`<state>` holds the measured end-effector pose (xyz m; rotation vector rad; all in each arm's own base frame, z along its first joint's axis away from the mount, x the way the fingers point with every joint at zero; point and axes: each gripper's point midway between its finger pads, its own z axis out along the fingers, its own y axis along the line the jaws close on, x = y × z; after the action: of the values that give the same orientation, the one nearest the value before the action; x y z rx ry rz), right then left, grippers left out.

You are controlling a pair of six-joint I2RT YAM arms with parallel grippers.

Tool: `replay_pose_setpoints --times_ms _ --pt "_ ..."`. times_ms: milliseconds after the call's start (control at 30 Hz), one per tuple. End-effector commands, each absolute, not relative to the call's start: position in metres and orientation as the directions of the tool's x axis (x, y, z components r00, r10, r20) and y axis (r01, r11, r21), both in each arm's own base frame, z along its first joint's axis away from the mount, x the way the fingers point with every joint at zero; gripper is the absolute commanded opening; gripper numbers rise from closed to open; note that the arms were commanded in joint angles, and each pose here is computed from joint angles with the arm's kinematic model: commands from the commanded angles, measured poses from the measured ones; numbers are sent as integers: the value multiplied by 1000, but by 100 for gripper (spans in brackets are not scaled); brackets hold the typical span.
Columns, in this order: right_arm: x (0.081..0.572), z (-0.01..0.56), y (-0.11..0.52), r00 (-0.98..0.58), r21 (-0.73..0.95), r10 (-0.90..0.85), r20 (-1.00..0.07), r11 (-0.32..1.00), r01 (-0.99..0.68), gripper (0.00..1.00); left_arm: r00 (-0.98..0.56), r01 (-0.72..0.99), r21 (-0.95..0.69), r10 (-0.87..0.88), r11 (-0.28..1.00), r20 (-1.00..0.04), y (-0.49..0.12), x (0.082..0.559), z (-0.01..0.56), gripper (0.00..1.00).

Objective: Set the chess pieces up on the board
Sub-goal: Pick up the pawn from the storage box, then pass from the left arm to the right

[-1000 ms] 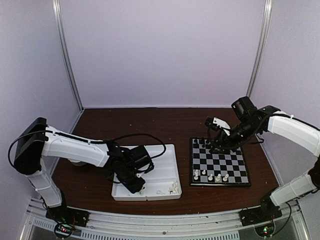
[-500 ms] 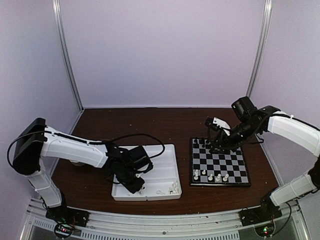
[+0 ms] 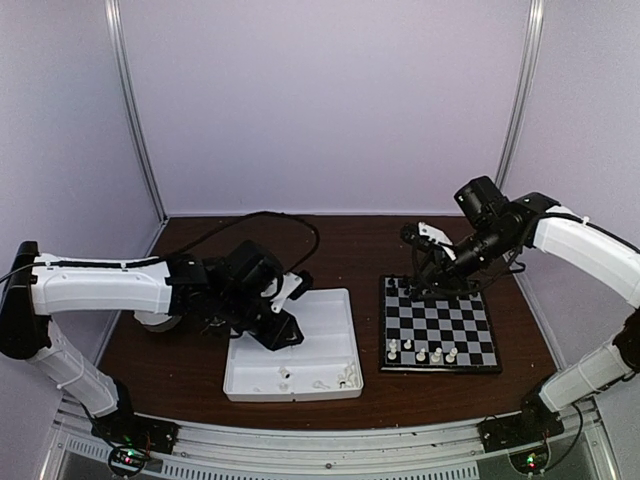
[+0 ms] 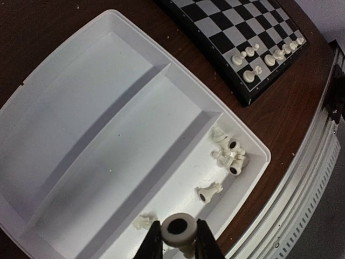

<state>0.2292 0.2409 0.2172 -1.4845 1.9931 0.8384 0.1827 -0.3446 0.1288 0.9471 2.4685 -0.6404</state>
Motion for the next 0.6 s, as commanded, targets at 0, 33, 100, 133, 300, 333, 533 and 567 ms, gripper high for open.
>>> replay_pose_setpoints --times_ms 0,33,100,133,300,333,533,567 --pt "219 229 263 -200 147 -663 -721 135 -980 48 -683 680 -438 292 588 -669 -391 201 186 5" --pt "222 230 269 -189 119 -670 -718 150 -982 48 -683 661 -461 220 592 -697 -395 210 198 6" --pt "239 233 279 -208 66 -664 -718 232 -970 48 -679 611 -512 67 603 -731 -399 227 221 6" --pt "248 235 284 -229 50 -652 -723 281 -958 48 -662 598 -543 -19 590 -749 -401 234 237 6" --pt "268 261 307 -324 128 -539 -777 369 -921 48 -542 528 -647 -369 549 -755 -389 267 293 7" --pt "270 265 312 -340 147 -518 -785 377 -914 48 -523 530 -657 -404 536 -751 -389 270 302 7" --pt "282 284 339 -402 233 -419 -814 398 -887 48 -501 515 -744 -555 426 -665 -394 277 328 7" --pt "282 286 343 -401 237 -414 -817 392 -889 48 -500 514 -754 -570 410 -652 -395 277 328 7"
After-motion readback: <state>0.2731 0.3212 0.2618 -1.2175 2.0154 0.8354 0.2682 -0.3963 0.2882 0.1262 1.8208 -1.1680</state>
